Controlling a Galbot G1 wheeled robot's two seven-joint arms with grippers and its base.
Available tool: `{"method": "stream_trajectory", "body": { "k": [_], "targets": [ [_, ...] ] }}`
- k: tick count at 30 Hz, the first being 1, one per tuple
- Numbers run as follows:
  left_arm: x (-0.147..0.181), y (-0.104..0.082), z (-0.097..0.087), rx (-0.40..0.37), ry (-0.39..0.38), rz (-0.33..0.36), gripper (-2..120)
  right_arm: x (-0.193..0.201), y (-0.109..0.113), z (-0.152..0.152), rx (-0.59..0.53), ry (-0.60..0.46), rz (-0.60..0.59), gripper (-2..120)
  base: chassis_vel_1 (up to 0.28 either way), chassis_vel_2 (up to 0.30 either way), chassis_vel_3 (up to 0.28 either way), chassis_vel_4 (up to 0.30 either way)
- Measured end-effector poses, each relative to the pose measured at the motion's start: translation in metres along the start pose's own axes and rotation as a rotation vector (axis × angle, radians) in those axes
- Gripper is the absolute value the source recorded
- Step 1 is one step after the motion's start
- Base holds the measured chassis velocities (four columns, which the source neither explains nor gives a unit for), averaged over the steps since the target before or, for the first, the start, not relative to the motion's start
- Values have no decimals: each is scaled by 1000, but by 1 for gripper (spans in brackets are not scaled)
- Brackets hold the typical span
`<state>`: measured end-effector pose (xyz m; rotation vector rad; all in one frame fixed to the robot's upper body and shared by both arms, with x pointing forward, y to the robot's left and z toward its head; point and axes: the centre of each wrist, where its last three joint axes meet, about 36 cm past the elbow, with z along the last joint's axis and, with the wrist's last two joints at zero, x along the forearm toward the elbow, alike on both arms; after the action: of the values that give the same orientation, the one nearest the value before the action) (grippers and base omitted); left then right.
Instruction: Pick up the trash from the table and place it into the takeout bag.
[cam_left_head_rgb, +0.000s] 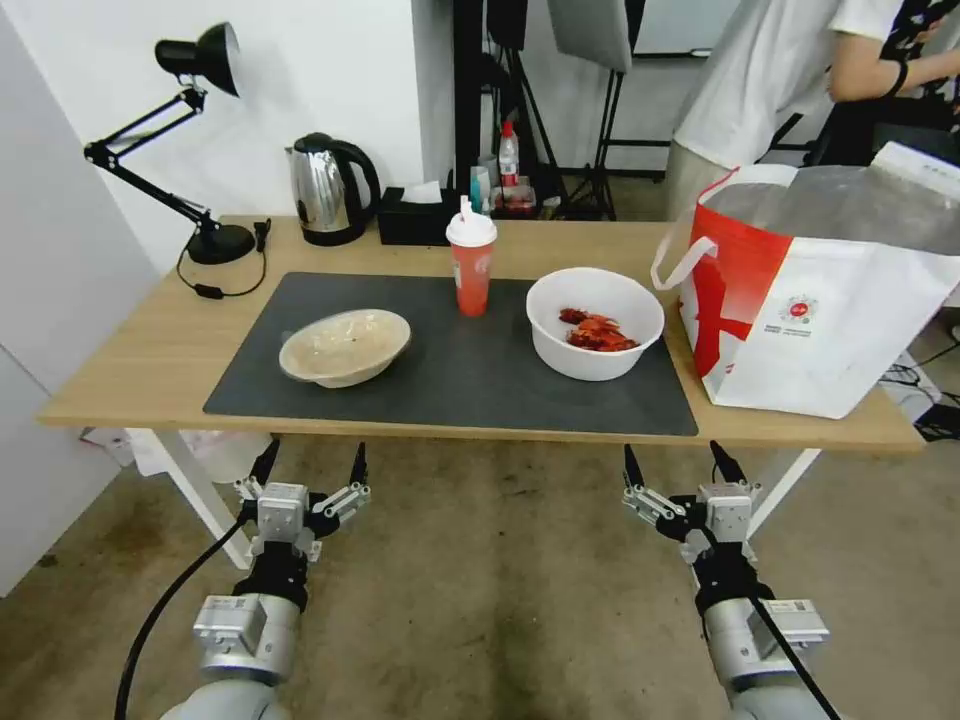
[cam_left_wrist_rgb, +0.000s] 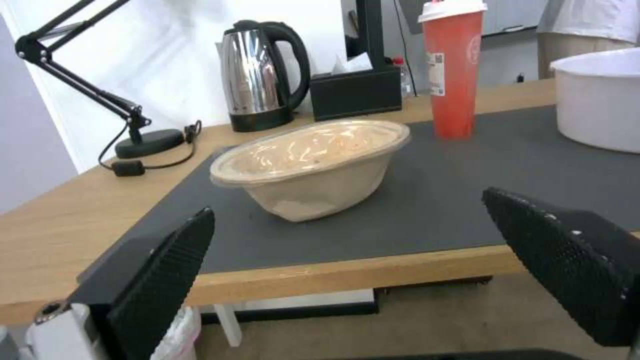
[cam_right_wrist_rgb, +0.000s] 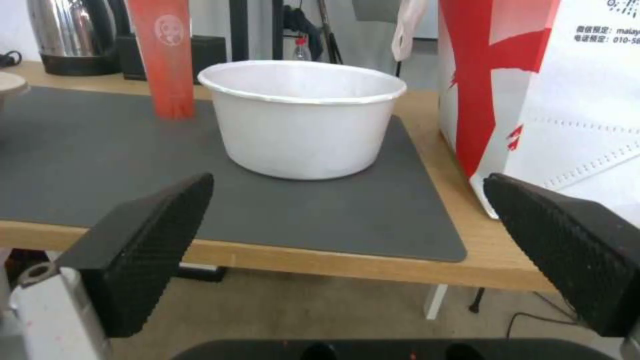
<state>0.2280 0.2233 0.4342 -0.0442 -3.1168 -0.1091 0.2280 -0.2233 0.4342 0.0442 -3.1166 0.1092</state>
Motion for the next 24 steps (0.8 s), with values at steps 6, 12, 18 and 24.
{"method": "stream_trajectory", "body": {
  "k": [6,12,18,24],
  "targets": [
    [0,0,0,0,0,0,100,0,0,0,0,0,0,100,0,0,0,0],
    [0,0,0,0,0,0,100,0,0,0,0,0,0,100,0,0,0,0],
    [-13,0,11,4,-61,-5,100,-2,0,2,4,-13,5,100,0,0,0,0],
    [-47,-1,36,15,-219,-14,100,-22,1,19,50,-115,49,100,0,0,0,0]
  ]
}}
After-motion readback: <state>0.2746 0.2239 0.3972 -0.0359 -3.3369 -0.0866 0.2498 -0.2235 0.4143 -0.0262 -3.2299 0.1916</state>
